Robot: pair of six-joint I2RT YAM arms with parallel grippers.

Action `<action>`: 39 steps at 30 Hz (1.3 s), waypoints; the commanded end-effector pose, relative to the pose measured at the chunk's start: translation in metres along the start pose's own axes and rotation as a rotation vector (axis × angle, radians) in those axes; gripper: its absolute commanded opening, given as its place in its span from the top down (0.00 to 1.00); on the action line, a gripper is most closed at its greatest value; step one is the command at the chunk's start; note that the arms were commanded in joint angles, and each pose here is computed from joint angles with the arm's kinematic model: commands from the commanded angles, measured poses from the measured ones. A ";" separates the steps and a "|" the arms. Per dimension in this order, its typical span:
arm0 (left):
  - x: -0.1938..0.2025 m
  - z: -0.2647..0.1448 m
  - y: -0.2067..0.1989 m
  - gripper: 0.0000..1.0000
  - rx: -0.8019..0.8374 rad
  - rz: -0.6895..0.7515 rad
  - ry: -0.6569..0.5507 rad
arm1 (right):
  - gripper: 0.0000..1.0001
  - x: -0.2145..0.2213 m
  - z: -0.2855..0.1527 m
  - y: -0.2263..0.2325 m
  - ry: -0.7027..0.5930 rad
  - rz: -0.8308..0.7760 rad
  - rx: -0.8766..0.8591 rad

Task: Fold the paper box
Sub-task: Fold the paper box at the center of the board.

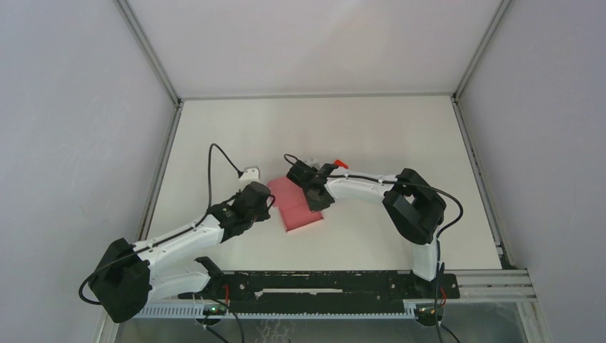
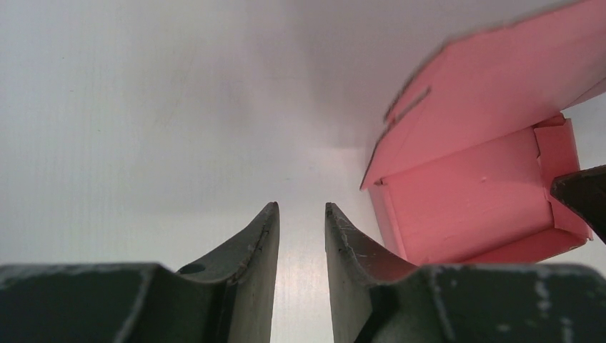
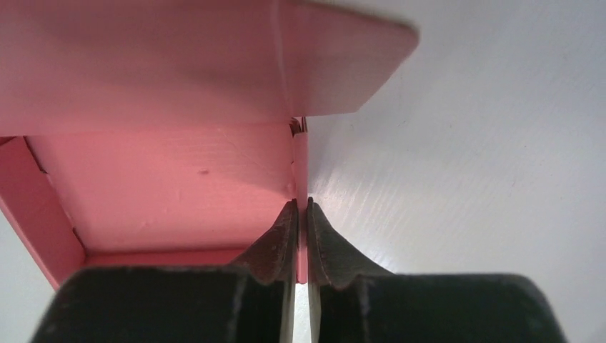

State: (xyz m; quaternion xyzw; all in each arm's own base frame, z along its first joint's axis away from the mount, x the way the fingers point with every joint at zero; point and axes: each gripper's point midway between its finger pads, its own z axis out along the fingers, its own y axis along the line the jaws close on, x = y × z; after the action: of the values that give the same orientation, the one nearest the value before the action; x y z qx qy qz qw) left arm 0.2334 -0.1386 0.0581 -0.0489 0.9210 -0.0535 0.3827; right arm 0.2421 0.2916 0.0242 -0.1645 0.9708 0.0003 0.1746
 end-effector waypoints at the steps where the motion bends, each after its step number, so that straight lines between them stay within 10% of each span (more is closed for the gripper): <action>1: -0.003 0.001 0.000 0.65 0.012 -0.012 -0.018 | 0.89 -0.022 -0.010 0.005 -0.078 0.011 0.003; 39: -0.002 0.007 -0.009 0.65 0.028 0.009 0.005 | 1.00 -0.002 0.006 -0.062 -0.084 -0.184 0.461</action>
State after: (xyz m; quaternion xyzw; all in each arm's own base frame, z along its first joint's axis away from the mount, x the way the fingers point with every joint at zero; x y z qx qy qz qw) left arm 0.2332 -0.1440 0.0496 -0.0418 0.9265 -0.0573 0.3696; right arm 0.2635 0.2347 0.0241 -0.1973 0.9239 -0.2159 0.2466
